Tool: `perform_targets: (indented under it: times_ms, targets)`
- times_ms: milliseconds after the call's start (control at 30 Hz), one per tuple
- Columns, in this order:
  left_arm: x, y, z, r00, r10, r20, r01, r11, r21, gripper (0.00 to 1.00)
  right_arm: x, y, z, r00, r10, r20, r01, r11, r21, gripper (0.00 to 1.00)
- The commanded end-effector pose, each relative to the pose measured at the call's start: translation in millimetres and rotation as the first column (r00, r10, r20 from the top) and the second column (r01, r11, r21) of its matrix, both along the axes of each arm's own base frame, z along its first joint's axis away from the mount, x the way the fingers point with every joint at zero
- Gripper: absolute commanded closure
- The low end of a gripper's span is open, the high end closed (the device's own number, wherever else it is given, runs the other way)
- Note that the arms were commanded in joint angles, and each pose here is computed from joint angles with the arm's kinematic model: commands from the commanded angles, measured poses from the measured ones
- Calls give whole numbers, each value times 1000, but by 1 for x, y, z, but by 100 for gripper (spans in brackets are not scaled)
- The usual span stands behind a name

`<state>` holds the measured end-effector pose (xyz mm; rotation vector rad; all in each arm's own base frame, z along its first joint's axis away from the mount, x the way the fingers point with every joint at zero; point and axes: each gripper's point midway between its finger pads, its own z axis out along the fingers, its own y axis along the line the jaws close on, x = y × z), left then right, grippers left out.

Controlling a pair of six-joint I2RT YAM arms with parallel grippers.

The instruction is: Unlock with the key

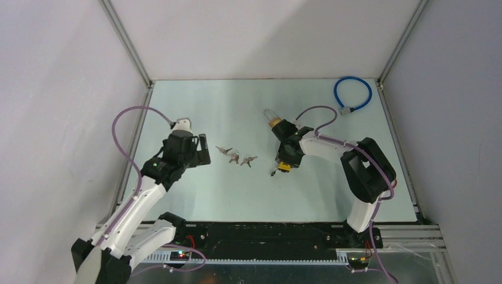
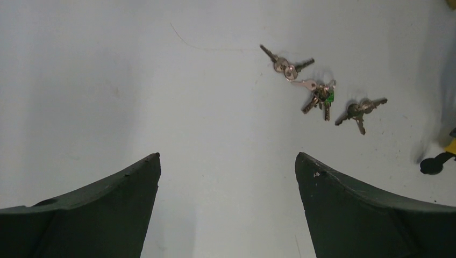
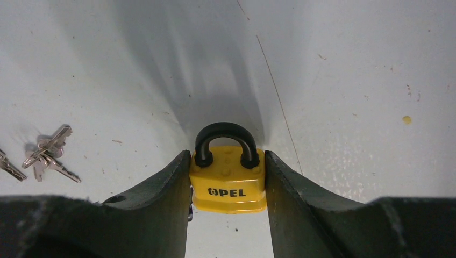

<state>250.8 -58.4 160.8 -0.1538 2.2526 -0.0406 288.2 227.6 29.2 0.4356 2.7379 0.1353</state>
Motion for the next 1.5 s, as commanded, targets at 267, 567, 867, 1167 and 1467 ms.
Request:
perform_targets:
  times_ms: [267,567,867,1167,1467]
  targets:
    - [12,-45,-24,989,-54,-137,46,997,-63,2,29,18,38,990,7,137,-18,997,78,11]
    - [34,-81,-30,974,-112,-196,104,993,-48,2,26,-6,93,933,129,335,-142,990,16,7]
    - [53,-142,-53,892,-349,-286,378,925,50,11,4,-58,114,880,96,465,-104,994,-8,6]
    - [66,-186,-77,788,-502,-358,559,826,73,43,-20,-96,93,900,3,436,-5,1000,3,6]
    - [69,-197,-117,726,-515,-455,607,791,75,54,-23,-116,97,879,-41,475,44,999,5,6]
